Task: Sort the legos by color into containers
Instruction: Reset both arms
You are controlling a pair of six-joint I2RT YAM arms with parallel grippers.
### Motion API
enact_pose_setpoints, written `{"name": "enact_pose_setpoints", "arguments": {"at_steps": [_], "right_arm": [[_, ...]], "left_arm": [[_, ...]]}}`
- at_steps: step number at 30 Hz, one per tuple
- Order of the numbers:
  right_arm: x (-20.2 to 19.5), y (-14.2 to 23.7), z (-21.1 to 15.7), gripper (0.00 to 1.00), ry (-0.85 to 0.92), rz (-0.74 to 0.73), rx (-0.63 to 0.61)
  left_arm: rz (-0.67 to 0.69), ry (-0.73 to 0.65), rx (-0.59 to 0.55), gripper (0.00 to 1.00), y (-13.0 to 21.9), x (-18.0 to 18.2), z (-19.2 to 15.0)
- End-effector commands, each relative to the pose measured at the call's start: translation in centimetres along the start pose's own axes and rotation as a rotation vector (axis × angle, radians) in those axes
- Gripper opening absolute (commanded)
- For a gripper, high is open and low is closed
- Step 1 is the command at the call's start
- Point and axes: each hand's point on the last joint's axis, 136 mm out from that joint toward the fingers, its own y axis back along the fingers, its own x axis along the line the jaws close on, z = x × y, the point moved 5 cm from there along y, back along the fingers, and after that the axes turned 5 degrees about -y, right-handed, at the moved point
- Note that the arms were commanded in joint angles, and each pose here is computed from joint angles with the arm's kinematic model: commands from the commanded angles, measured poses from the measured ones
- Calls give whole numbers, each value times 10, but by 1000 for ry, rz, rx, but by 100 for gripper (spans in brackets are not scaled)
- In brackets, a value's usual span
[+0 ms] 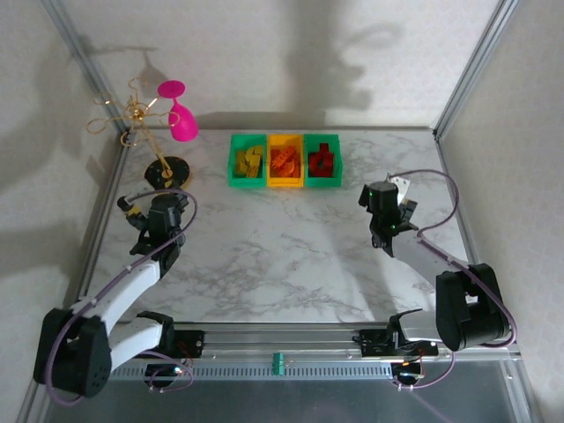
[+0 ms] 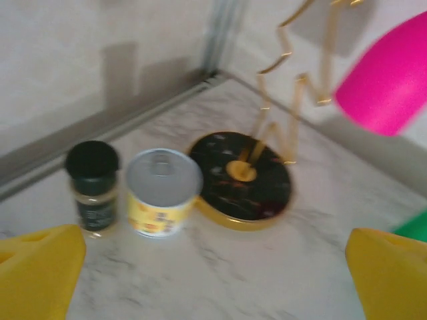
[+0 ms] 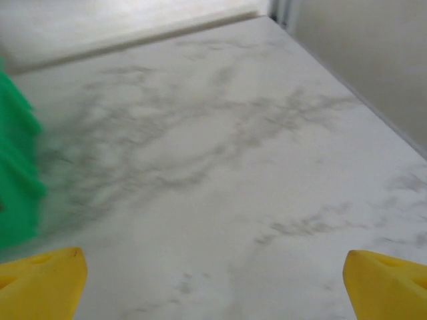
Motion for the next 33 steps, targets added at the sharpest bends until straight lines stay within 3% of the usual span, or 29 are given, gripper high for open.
{"name": "enact_pose_setpoints", "arguments": {"at_steps": [1,10,18,22,33], "right_arm": [[-21,-9,10,99,-20,-89,-142],[-38,-33,2,99,-2,41,-235],[-36,6,-26,99,74,329,-413],[-35,-15,-24,99,57,348,-309],[-35,-14,-24,99,61,344,-316]], "left_arm": [[-6,3,-118,100,-16,6,3],[-216,-122,-179,100,-18,-5,-41],[-315,-149,-182,99,-16,-8,-59],[-320,-144,-154,99,-26,-11,-58],[-318,-147,-151,99,-25,-11,-59]]}}
